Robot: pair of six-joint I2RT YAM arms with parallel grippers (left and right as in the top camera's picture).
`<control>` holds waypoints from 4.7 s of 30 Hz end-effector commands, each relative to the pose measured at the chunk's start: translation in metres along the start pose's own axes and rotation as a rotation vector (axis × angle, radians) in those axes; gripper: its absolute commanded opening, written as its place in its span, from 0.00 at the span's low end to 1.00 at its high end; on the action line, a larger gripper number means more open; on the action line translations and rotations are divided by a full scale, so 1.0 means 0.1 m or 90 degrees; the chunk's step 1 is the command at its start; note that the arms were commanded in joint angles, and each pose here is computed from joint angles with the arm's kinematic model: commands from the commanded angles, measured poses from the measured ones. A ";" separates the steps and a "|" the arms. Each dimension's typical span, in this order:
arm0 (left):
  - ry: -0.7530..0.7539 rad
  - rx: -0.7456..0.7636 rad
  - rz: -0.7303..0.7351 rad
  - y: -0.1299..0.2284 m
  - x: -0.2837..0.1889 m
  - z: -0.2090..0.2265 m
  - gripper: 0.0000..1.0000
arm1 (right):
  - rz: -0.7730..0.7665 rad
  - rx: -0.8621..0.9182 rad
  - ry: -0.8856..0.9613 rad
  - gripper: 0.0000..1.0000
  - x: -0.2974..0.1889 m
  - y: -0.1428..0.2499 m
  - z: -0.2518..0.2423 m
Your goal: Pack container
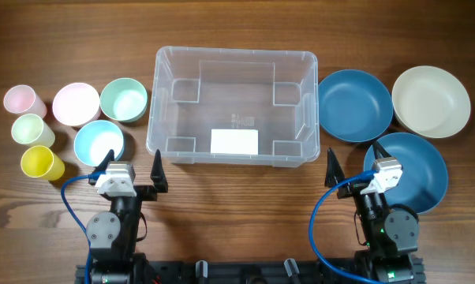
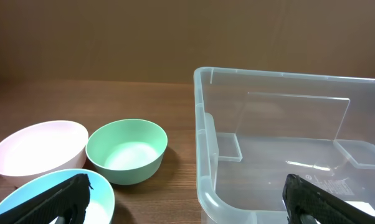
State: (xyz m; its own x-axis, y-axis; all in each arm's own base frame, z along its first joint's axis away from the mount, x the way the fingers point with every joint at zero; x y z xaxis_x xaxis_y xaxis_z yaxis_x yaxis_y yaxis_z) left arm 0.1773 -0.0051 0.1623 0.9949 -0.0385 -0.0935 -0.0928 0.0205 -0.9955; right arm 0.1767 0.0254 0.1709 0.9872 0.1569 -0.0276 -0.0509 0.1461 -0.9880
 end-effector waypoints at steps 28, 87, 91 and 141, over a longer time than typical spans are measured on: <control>-0.247 -0.090 -0.129 -1.71 -0.32 0.42 1.00 | 0.005 -0.006 -0.008 1.00 0.01 0.01 0.01; -0.150 -0.064 0.708 -0.43 1.07 0.71 1.00 | 0.004 -0.006 -0.008 1.00 0.00 0.01 0.01; -0.146 -0.065 0.731 -0.31 1.15 0.72 0.99 | 0.005 -0.006 -0.008 1.00 0.01 0.01 0.01; -0.122 -0.085 0.830 0.42 1.48 0.73 1.00 | 0.004 -0.006 -0.008 1.00 0.01 0.01 0.01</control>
State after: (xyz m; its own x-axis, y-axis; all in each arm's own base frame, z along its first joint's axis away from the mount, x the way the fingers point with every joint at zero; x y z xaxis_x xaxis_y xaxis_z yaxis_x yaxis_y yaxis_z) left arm 0.3257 0.0633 0.1135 0.1756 0.0925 -0.9801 -0.9660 -0.1758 -0.1897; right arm 0.1768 0.0255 0.1706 0.9872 0.1568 -0.0295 -0.0528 0.1462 -0.9878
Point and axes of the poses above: each gripper's point midway between its finger pads, its own x axis out along the fingers, its own z axis along the line the jaws close on, y = z × x, the point moved 7 cm from there along -x, back along the fingers, and after that the axes turned 5 degrees about x, right-handed, at the moved point
